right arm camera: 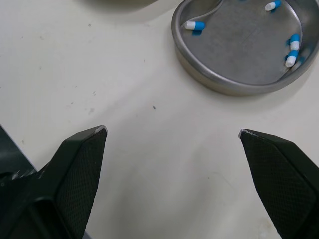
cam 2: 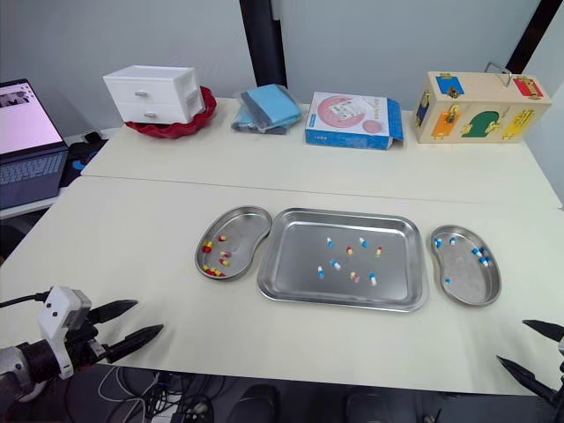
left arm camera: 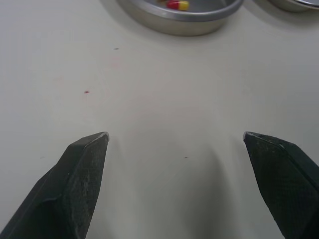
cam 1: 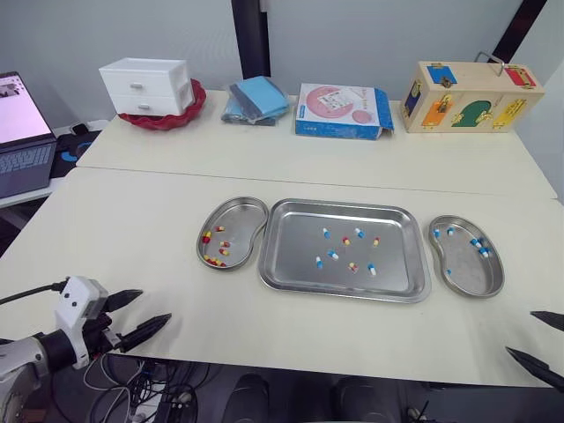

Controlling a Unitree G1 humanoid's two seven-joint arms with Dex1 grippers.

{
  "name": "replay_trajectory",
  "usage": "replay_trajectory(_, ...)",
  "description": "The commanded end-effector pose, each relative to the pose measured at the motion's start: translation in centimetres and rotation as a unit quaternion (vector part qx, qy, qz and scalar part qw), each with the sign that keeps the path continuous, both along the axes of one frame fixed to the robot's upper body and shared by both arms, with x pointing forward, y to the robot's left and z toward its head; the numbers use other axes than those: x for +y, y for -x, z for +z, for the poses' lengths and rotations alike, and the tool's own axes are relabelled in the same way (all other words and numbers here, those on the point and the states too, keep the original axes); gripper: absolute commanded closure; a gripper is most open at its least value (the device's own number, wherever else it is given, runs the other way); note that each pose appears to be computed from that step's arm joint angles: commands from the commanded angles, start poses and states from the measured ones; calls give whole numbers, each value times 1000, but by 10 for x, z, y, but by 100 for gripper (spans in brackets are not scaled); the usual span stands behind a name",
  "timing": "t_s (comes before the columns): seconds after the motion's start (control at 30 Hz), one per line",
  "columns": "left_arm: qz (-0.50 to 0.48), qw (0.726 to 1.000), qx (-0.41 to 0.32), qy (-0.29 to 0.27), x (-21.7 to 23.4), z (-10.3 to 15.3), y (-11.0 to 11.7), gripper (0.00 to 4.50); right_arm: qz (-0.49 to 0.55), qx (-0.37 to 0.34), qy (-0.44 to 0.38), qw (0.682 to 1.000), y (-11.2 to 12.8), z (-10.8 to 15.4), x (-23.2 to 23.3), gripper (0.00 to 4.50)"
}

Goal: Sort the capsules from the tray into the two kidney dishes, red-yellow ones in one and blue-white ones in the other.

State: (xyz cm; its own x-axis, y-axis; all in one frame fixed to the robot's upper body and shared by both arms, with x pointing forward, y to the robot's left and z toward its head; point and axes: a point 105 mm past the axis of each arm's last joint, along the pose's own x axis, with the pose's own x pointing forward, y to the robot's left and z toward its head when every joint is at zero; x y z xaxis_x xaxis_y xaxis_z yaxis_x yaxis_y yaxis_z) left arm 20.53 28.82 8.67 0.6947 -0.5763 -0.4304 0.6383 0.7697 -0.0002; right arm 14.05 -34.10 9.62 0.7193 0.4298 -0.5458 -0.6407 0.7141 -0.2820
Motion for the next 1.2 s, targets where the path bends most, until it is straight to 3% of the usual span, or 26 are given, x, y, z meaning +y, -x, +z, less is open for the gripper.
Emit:
replay_trajectory(0.03, -106, 994, -32, 14, -39, 15, -5, 2, 27, 7, 20, 999, 16, 9, 3, 0)
replay_trajectory(0.23, -201, 974, -85, 67, -80, 26, -9, 2, 84, 26, -15, 996, 34, 14, 47, 0)
replay_trajectory(0.43, -219, 964, -121, 92, -90, 24, -13, 2, 124, -1, -79, 989, 24, 32, 111, 0)
replay_trajectory(0.87, -236, 954, -164, 89, -109, 28, -16, 2, 106, -46, -147, 982, -75, 43, 225, 0)
replay_trajectory(1.03, -236, 953, -171, 88, -112, 30, -18, 0, 106, -40, -133, 985, -108, 41, 260, 115)
replay_trajectory(1.2, -235, 953, -173, 88, -112, 30, -20, 0, 109, -22, -114, 987, -121, 37, 284, 115)
